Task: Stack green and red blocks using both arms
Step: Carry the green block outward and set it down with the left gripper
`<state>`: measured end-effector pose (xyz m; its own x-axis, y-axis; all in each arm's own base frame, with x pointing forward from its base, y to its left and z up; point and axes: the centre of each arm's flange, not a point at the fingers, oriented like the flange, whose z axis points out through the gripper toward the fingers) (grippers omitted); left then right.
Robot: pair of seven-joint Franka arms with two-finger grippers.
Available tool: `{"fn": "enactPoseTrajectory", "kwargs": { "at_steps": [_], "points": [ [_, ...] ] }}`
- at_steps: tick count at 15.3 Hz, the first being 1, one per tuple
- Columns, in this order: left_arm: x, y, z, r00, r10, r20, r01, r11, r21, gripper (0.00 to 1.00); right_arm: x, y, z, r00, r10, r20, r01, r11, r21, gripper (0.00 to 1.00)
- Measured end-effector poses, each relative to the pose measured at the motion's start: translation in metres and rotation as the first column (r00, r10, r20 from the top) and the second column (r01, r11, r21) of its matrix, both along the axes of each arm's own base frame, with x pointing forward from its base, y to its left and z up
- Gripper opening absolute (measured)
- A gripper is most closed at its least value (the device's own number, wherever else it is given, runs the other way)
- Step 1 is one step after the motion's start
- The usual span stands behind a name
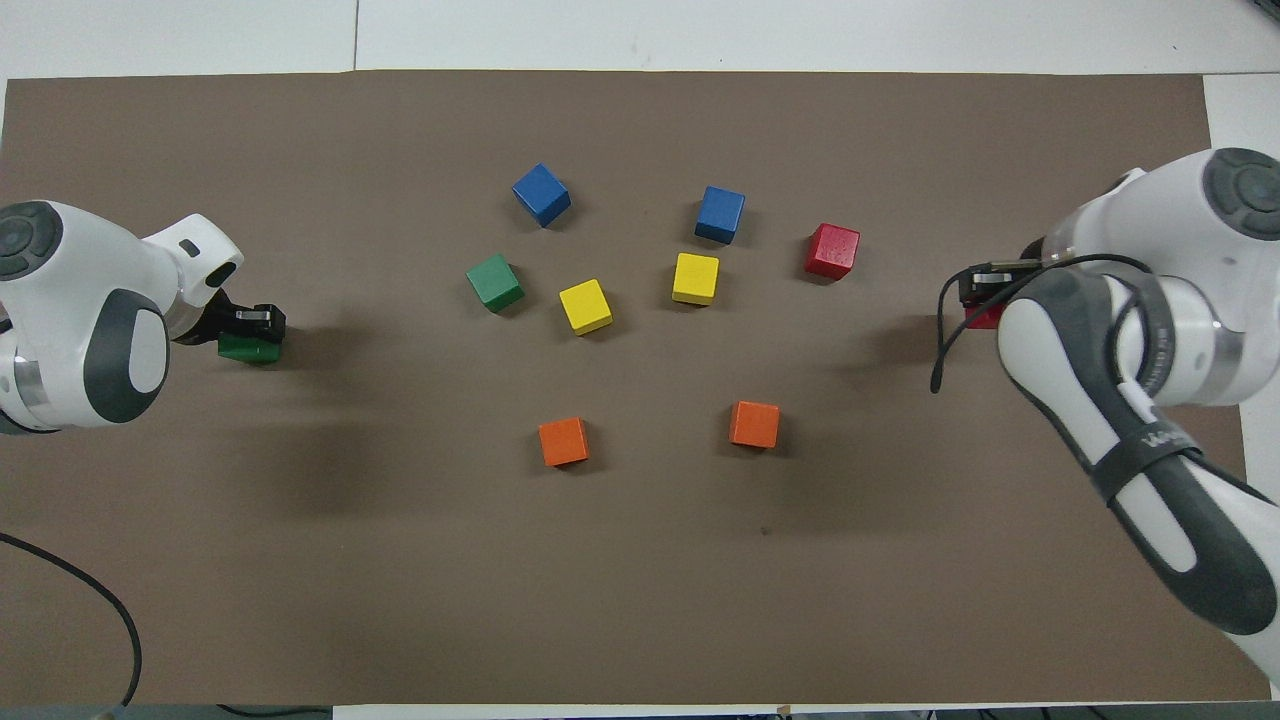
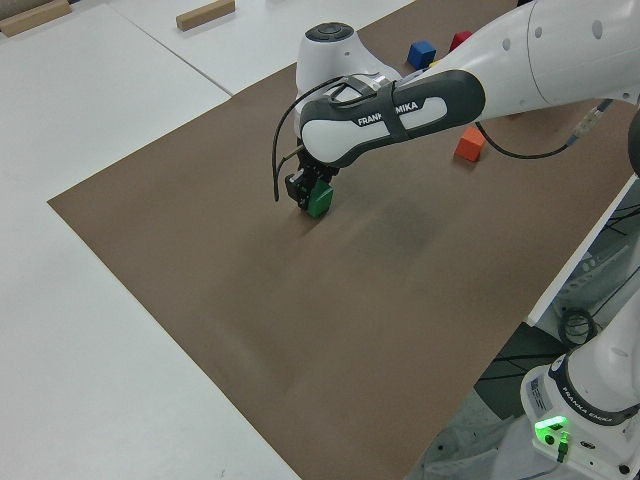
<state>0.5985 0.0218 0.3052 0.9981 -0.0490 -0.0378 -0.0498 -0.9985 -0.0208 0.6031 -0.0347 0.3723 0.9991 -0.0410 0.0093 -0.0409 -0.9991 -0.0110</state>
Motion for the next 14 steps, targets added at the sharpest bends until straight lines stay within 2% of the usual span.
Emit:
{"fn": "enactPoseTrajectory", "kwargs": {
  "at_steps": [4,8,12,13,14],
  "points": [
    [-0.001,0.001,-0.002,1.0,0.009,-0.004,-0.009,1.0,-0.001,0.55,-0.006,-0.04,-0.017,1.0,0.006,-0.012,-0.006,1.0,-0.004,0.55],
    [-0.002,0.0,-0.002,1.0,0.007,0.006,-0.007,1.0,-0.002,0.57,-0.003,-0.047,-0.058,1.0,0.029,0.007,-0.029,0.999,-0.023,0.55],
    [0.006,-0.006,0.013,1.0,0.016,0.014,-0.016,1.0,-0.004,0.93,0.0,-0.048,-0.075,0.999,0.032,0.007,-0.031,0.999,-0.029,0.55],
    [0.013,-0.01,0.026,0.999,0.041,0.014,-0.04,0.999,-0.004,1.0,0.0,-0.048,-0.075,0.999,0.032,0.006,-0.031,0.999,-0.029,0.55],
    [0.02,-0.017,0.042,0.997,0.077,0.017,-0.077,0.997,-0.003,1.0,0.0,-0.048,-0.075,0.999,0.032,0.006,-0.031,0.999,-0.029,0.55]
  ]
}}
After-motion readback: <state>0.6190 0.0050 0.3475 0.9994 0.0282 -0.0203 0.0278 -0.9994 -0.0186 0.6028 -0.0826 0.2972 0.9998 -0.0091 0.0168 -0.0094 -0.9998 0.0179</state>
